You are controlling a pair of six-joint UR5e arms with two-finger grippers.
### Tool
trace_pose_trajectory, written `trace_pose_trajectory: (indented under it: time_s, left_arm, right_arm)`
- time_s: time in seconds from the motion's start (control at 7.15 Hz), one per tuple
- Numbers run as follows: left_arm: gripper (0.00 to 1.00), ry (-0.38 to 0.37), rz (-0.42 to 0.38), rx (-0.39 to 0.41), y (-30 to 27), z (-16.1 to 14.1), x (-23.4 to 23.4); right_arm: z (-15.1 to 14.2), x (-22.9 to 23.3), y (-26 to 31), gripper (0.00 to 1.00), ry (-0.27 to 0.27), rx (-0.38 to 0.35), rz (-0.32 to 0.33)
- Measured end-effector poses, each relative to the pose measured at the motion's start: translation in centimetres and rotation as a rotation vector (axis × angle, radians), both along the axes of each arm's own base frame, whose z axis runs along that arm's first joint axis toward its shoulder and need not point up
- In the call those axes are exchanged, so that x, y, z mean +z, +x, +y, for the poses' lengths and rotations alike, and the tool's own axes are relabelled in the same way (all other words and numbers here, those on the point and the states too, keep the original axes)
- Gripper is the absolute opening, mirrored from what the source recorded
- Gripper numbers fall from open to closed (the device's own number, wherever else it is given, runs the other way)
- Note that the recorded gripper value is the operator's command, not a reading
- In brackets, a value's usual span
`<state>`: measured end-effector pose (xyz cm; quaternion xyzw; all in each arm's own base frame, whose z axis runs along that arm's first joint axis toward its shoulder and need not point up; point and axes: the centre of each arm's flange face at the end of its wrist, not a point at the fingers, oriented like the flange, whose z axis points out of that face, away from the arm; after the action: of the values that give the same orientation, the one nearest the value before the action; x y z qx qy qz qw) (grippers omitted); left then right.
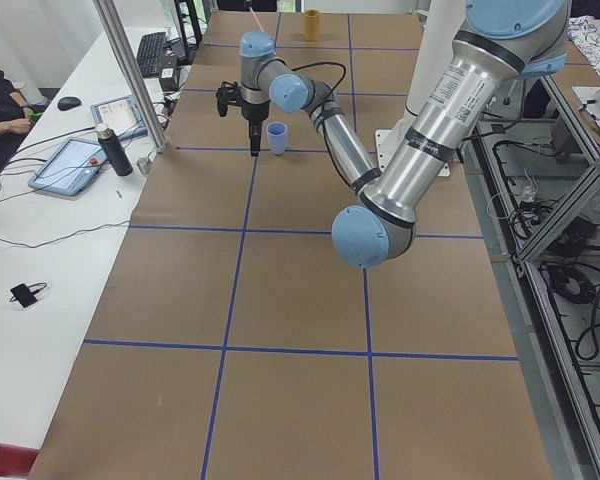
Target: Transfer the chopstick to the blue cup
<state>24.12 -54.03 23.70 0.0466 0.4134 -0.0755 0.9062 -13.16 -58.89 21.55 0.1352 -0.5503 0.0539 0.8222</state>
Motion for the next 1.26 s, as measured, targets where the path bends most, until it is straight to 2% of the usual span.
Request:
trace_pose_trajectory:
  time_s: [0.28, 0.56, 0.84, 1.26]
  left_arm:
    - [0.98, 0.044, -0.037, 0.078, -6.2, -1.0, 6.4]
    - [0.98, 0.085, -0.077, 0.123, -11.3, -1.3, 11.1]
    - [0.98, 0.082, -0.085, 0.133, -12.8, -1.7, 12.9]
    - [0.98, 0.077, -0.087, 0.133, -13.1, -1.8, 13.4]
  right_arm:
    - [1.2, -6.3, -7.6, 0.00, 0.009, 0.014, 0.025]
    - [2.9, -9.9, -15.4, 0.00, 0.066, 0.041, 0.084]
    - [3.8, -11.5, -19.6, 0.00, 0.095, 0.044, 0.111]
    - [2.7, -14.4, -22.7, 0.00, 0.109, 0.043, 0.117]
